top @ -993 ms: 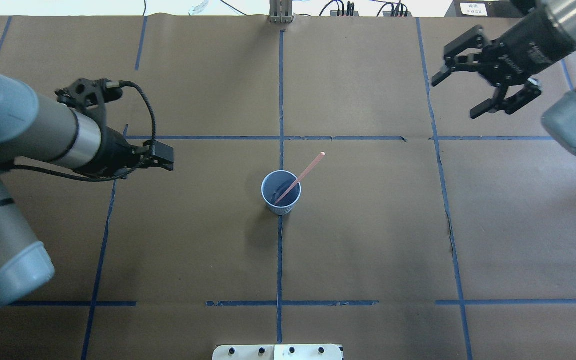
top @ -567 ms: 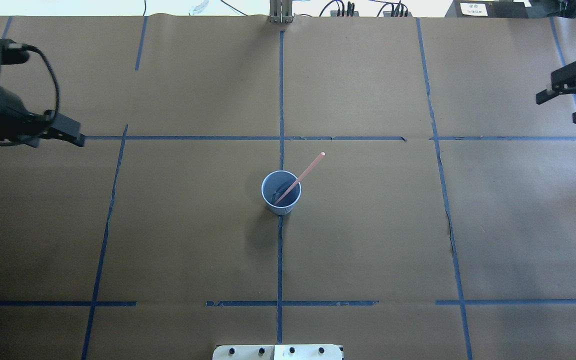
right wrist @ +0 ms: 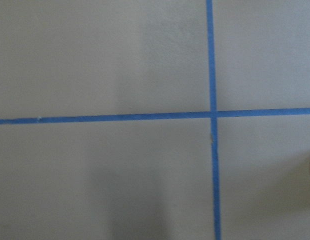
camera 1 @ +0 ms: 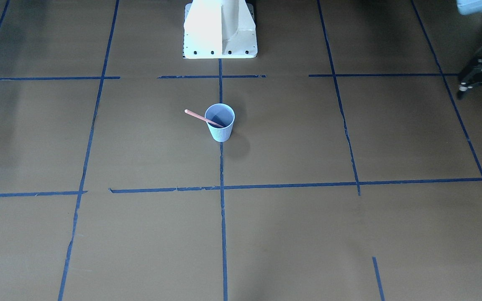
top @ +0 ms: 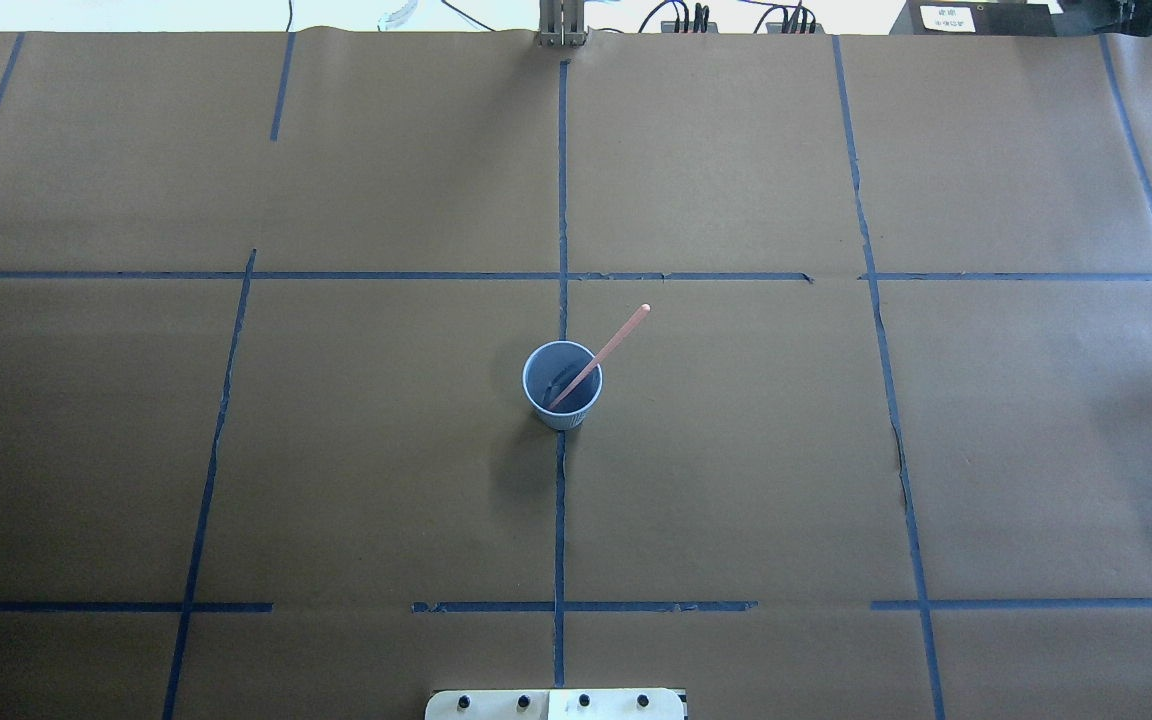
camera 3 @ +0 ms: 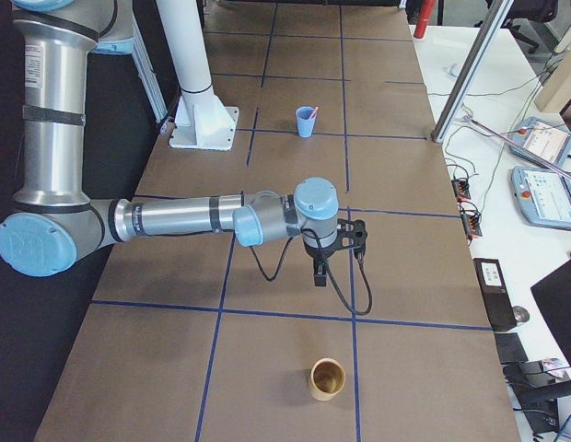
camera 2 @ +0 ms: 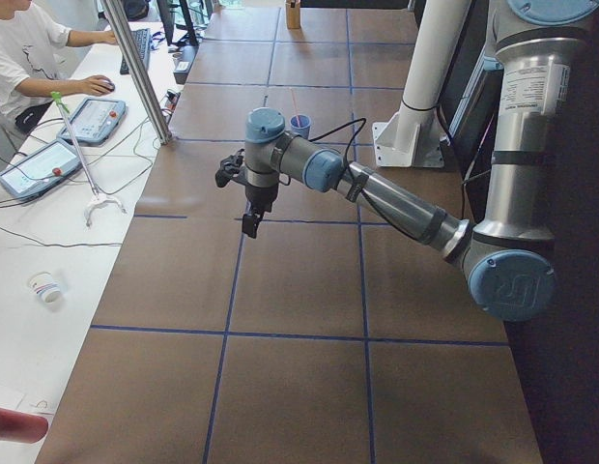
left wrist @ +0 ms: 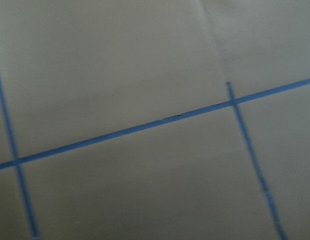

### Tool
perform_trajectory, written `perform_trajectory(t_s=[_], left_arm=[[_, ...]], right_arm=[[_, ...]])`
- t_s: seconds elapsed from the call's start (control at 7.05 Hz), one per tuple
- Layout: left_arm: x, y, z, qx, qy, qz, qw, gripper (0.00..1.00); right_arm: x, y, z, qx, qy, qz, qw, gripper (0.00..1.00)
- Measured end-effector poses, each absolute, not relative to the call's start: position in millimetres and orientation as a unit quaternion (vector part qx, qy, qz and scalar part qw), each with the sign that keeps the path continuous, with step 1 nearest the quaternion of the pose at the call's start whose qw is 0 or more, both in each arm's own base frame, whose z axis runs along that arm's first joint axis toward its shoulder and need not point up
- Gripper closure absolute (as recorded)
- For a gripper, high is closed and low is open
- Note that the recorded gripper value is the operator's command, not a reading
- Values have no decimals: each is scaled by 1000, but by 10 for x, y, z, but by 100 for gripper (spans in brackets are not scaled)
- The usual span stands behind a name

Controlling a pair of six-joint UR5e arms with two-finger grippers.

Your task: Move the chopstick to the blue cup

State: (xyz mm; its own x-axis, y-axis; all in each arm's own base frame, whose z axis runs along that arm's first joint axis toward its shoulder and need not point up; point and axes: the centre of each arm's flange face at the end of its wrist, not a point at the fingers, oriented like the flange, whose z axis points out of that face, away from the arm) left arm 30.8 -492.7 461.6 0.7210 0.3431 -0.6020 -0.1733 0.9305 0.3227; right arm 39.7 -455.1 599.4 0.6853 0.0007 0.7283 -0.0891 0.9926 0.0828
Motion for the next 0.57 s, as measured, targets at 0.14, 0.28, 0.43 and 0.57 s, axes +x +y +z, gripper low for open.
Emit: perform_trajectory(t_s=[0.14, 0.28, 0.43, 0.57], left_arm=[[-38, -5027, 5078, 106, 341, 160, 920, 0], [-285, -5085, 5537, 89, 353, 177, 915, 0], [-429, -5081, 5825, 83, 364, 190, 908, 0], [-497, -5024, 5992, 77, 370, 194, 905, 0]], right_arm=[[589, -4446, 6251, 53, -384, -3, 922, 0], [718, -4389, 6411, 51, -374, -24, 926, 0], [780, -4375, 6477, 48, -370, -36, 927, 0], [802, -4395, 6480, 47, -369, -40, 927, 0]])
